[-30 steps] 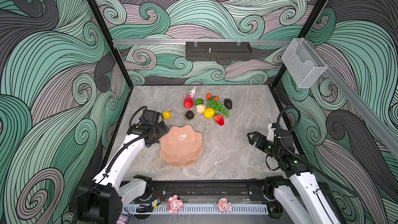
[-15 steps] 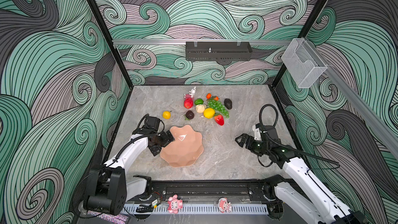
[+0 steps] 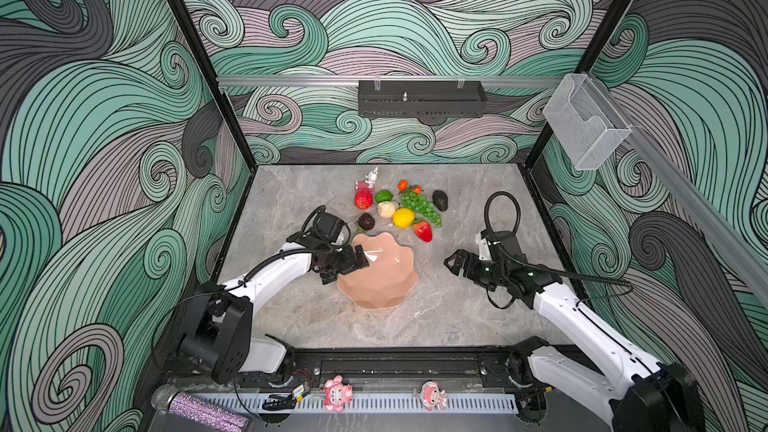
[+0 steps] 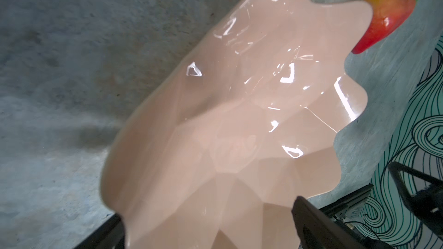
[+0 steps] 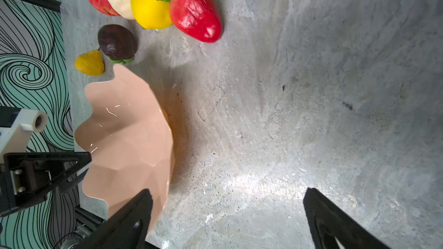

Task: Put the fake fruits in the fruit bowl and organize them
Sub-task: 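Push the pink bowl closer to the fruit with both grippers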

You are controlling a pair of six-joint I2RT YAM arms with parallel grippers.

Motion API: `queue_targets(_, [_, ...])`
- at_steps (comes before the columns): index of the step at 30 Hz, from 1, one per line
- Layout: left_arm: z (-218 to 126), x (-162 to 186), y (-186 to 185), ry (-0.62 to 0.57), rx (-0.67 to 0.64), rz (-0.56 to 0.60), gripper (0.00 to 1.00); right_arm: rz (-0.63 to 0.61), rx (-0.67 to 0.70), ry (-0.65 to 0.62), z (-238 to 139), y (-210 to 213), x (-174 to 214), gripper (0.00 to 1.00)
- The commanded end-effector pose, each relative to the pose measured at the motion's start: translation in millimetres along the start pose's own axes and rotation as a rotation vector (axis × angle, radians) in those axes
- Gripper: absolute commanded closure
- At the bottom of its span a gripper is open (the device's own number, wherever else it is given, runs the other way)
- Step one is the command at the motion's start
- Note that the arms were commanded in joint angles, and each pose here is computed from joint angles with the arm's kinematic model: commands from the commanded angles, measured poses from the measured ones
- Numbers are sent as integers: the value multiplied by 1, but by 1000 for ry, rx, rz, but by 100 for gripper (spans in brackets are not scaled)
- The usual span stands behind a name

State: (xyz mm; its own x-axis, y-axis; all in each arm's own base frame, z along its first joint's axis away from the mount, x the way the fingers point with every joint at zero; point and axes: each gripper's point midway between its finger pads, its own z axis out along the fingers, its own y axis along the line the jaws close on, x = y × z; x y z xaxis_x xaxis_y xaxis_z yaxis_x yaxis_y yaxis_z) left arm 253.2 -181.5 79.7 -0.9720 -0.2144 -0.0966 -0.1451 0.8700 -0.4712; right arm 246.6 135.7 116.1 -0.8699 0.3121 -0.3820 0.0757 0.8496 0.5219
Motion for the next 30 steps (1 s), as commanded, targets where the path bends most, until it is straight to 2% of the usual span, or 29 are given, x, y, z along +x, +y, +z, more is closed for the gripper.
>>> queue_targets(1, [6,-3,-14,9,5,72,1,-35,28,-52,-2,5,-18,1])
queue_targets(8, [1,4,-27,6,3,169,1,-51,24,-34,13,19,-33,1])
queue_targets(11, [-4,-1,-3,-29,-124,136,1,-75,20,-20,19,29,-35,1])
queue_targets(15, [-15,-14,18,-72,-215,94,1,-100,20,-8,26,41,-33,1])
queue_targets(21, [-22,-60,4,-175,-110,22,1,-130,10,-14,31,51,-30,1])
queue_targets(25, [-14,-80,-21,-159,-24,29,1,-138,10,-6,33,51,-27,1])
queue_targets(30, [4,-84,-40,-116,17,56,1,-175,8,-37,33,53,-34,1])
